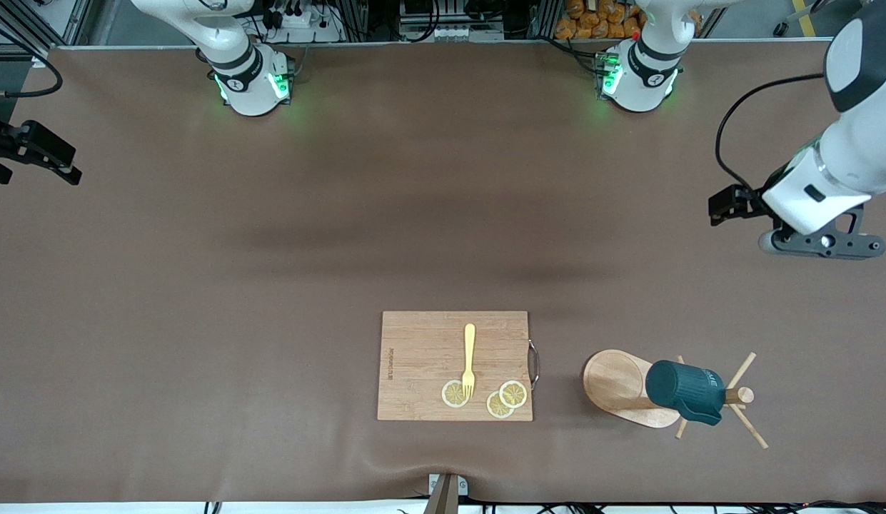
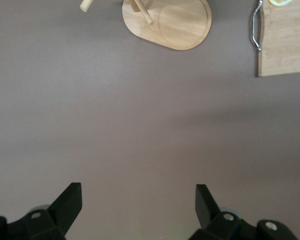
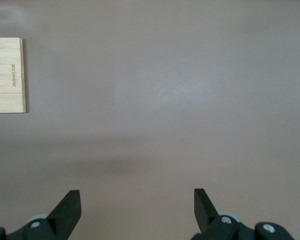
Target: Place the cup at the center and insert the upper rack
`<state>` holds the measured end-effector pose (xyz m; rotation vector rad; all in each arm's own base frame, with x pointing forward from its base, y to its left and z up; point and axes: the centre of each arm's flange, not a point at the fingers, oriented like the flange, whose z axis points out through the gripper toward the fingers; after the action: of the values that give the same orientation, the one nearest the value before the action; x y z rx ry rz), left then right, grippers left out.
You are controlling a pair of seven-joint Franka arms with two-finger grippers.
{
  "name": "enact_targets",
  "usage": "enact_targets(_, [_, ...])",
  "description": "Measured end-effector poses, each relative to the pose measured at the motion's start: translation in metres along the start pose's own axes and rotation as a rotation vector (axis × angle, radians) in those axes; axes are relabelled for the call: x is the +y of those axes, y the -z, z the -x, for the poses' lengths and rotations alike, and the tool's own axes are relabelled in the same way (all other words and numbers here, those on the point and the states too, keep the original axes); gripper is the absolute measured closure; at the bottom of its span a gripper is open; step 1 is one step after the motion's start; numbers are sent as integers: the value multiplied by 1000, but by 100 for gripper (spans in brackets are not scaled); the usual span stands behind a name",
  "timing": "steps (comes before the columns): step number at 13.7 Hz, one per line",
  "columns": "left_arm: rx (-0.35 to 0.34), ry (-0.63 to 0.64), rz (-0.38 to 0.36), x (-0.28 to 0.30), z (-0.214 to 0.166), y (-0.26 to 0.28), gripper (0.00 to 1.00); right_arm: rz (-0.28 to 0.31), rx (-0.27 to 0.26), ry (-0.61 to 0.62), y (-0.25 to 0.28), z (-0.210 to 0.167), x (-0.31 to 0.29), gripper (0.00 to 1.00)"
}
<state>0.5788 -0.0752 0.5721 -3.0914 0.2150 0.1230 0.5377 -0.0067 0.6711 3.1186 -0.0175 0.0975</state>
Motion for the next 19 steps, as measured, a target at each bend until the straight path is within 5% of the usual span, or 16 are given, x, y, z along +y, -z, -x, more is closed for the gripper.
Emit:
enact_targets(6, [41, -83, -8, 44, 24, 35, 0, 0, 2, 0, 0, 0, 0, 0])
enact_targets(19, [91, -1, 33, 26, 42, 85, 0, 0, 2, 0, 0, 0, 0, 0])
